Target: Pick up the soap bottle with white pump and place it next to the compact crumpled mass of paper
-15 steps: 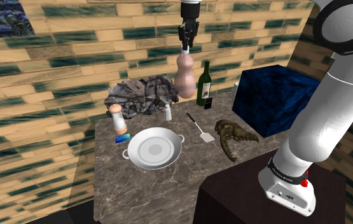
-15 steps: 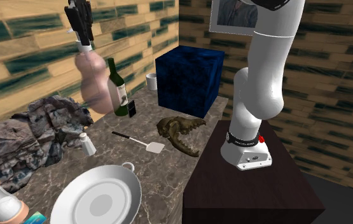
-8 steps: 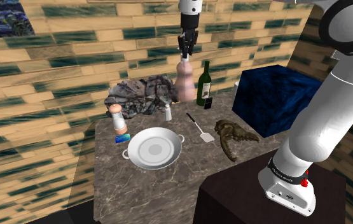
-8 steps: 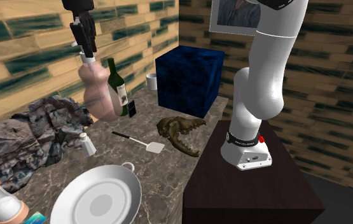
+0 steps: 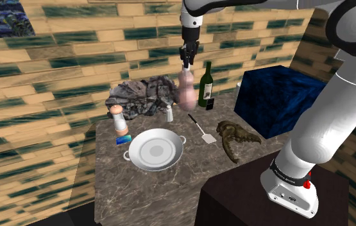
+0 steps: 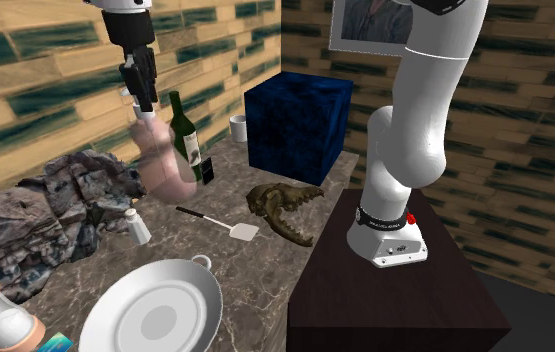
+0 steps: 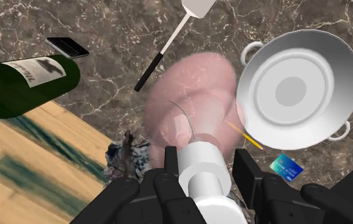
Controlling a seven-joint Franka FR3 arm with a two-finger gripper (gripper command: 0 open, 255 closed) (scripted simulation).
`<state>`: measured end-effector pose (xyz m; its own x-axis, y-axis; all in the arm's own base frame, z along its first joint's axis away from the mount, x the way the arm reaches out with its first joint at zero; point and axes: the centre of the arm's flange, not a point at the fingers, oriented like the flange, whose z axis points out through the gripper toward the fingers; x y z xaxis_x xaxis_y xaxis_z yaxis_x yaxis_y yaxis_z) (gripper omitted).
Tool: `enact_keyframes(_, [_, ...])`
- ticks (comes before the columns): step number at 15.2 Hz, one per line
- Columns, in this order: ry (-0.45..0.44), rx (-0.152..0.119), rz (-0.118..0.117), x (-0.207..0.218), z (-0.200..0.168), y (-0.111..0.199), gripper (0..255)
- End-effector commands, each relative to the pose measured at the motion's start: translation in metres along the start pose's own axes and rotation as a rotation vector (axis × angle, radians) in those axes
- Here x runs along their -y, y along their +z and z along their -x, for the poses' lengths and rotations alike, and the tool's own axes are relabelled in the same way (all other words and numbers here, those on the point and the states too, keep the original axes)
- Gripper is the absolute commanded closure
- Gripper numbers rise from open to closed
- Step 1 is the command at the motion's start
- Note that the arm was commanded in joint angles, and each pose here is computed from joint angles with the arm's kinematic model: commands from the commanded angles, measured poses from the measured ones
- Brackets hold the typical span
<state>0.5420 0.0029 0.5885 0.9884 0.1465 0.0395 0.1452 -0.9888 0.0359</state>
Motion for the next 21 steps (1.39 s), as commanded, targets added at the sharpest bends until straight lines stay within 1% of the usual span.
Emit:
enact_keyframes(1, [0.000,-0.002,0.000,0.001,0.001,0.010,255])
enact_keyframes(21, [0.000,-0.002,0.000,0.004,0.005,0.115,255])
